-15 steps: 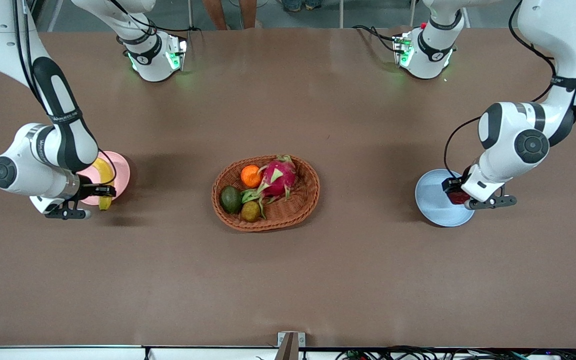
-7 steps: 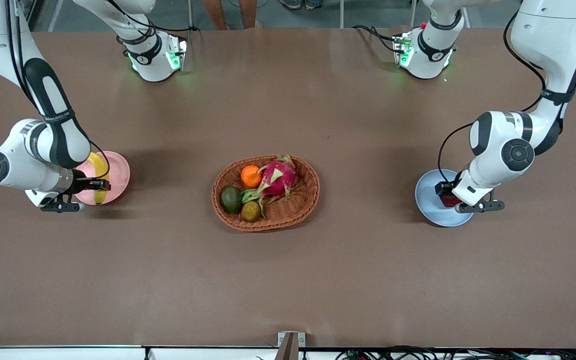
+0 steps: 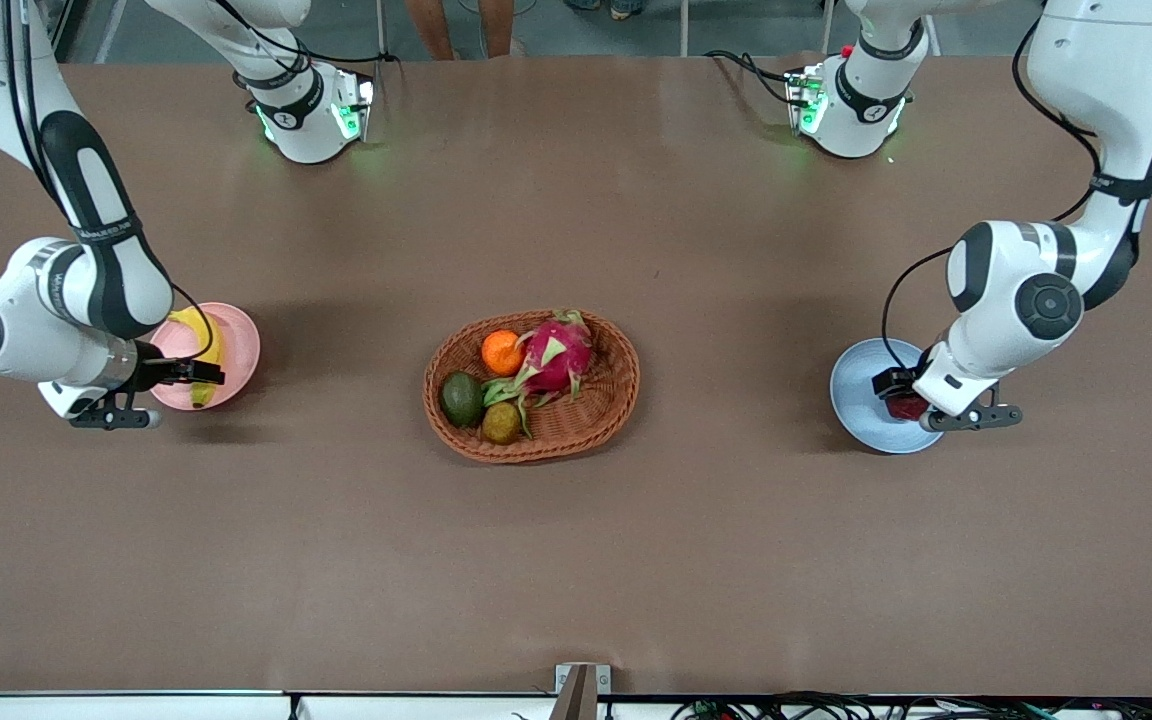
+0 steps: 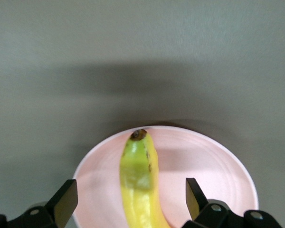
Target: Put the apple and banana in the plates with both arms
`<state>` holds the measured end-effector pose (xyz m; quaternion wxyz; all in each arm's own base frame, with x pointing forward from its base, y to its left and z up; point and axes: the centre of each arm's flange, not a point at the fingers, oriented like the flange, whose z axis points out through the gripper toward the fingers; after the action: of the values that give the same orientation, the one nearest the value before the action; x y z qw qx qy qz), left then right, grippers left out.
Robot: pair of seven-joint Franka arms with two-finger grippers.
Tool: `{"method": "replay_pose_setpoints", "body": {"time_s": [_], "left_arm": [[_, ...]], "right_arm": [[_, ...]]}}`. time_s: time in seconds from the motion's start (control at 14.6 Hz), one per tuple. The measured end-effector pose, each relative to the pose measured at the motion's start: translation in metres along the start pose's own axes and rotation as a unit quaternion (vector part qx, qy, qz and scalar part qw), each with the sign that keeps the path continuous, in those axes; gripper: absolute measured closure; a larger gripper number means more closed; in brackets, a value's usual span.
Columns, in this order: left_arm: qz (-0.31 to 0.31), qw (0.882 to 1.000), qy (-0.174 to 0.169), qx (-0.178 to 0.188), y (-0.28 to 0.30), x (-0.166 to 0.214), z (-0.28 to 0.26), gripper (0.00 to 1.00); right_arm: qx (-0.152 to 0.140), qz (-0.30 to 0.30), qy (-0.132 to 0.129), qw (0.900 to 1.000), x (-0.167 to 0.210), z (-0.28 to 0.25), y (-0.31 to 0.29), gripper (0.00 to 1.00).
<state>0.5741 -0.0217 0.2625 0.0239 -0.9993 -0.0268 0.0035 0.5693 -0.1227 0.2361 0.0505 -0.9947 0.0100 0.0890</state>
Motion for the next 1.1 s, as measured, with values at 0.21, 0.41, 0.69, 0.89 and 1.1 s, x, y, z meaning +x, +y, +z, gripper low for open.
{"method": "replay_pose_setpoints", "body": {"time_s": [0.21, 0.41, 0.69, 0.89, 1.1], "left_arm": [[-0.01, 1.0, -0.021, 0.018, -0.012, 0.006, -0.09, 0.0], [-0.003, 0.999, -0.032, 0.027, -0.021, 0.009, -0.199, 0.0], [-0.003, 1.0, -0.025, 0.01, -0.026, 0.009, -0.299, 0.01], [0.0, 1.0, -0.003, 0.001, -0.026, 0.004, -0.338, 0.01], [0.002, 1.0, 0.015, -0.005, -0.027, -0.01, -0.366, 0.01]], "right_arm": [[0.01, -0.007, -0.015, 1.0, 0.018, -0.073, -0.007, 0.0], [0.015, 0.019, -0.022, 0.999, 0.023, -0.142, -0.02, 0.0], [-0.041, 0.031, -0.042, 0.998, 0.019, -0.224, -0.062, 0.0], [-0.059, 0.028, -0.04, 0.997, 0.011, -0.269, -0.097, 0.0], [-0.059, 0.03, -0.03, 0.997, 0.011, -0.282, -0.094, 0.0]]}}
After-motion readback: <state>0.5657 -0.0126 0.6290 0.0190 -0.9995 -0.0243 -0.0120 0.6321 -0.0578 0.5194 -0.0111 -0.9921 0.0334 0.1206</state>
